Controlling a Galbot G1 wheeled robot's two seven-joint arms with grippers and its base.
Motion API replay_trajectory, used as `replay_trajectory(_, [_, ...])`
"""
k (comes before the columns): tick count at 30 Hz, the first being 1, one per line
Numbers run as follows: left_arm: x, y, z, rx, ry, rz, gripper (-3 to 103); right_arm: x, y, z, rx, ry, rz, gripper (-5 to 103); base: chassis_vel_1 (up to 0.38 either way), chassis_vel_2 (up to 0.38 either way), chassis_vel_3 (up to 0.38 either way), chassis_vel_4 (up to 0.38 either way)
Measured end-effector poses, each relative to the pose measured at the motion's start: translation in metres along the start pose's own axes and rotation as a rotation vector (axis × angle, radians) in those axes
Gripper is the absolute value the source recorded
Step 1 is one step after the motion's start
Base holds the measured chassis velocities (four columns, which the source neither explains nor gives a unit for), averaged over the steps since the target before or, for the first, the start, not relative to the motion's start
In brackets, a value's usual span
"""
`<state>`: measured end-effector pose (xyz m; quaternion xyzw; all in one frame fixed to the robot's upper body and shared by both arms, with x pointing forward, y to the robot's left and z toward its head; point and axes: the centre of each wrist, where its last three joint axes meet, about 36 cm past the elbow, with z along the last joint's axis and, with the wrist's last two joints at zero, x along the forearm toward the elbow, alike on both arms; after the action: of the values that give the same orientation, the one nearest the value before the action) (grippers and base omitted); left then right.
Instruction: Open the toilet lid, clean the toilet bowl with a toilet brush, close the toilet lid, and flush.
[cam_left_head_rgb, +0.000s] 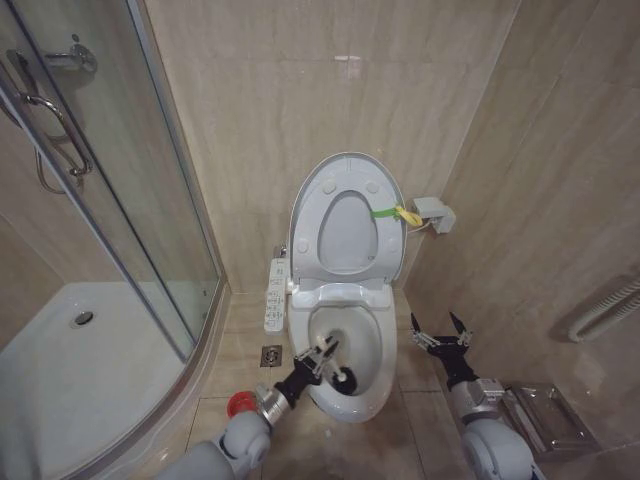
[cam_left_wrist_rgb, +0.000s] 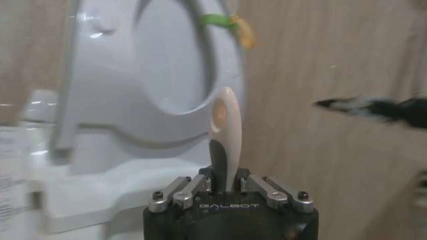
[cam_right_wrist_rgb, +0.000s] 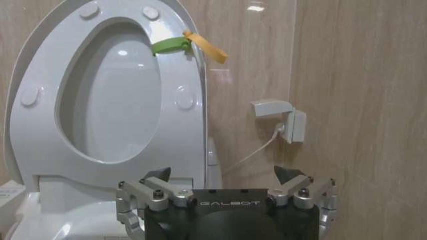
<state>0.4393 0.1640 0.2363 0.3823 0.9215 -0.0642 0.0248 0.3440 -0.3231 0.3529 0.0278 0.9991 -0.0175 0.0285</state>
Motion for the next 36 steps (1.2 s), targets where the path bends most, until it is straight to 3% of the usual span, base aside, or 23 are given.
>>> replay_trajectory(1, [0.000,0.000,0.000,0.000,0.000,0.000,19,0.000,0.000,0.000,0.000,0.000,0.000,100,0.000,0.000,0.000,0.000])
replay_trajectory(4, [-0.001,0.029,-0.002,-0.015,-0.007,-0.053,19,0.000,0.000,0.000,0.000,0.000,0.000,100,0.000,0.000,0.000,0.000])
replay_trajectory(7, [0.000,0.032,-0.013,-0.021,-0.028,-0.053,19,0.000,0.000,0.000,0.000,0.000,0.000,100,0.000,0.000,0.000,0.000])
replay_trajectory(10, [0.002,0.023,-0.024,-0.014,-0.054,-0.041,19,0.000,0.000,0.000,0.000,0.000,0.000,100,0.000,0.000,0.000,0.000])
replay_trajectory(13, [0.008,-0.002,-0.032,-0.002,-0.060,-0.006,19,0.000,0.000,0.000,0.000,0.000,0.000,100,0.000,0.000,0.000,0.000])
replay_trajectory(16, [0.010,-0.005,-0.028,-0.018,-0.049,0.002,19,0.000,0.000,0.000,0.000,0.000,0.000,100,0.000,0.000,0.000,0.000])
replay_trajectory(19, [0.008,0.002,-0.020,-0.037,-0.041,-0.017,19,0.000,0.000,0.000,0.000,0.000,0.000,100,0.000,0.000,0.000,0.000])
replay_trajectory(22, [-0.006,0.033,-0.011,-0.073,-0.040,-0.070,19,0.000,0.000,0.000,0.000,0.000,0.000,100,0.000,0.000,0.000,0.000])
replay_trajectory(25, [-0.016,0.050,-0.008,-0.093,-0.036,-0.087,19,0.000,0.000,0.000,0.000,0.000,0.000,100,0.000,0.000,0.000,0.000])
replay_trajectory(36, [-0.057,0.056,-0.011,-0.124,-0.021,-0.039,19,0.000,0.000,0.000,0.000,0.000,0.000,100,0.000,0.000,0.000,0.000])
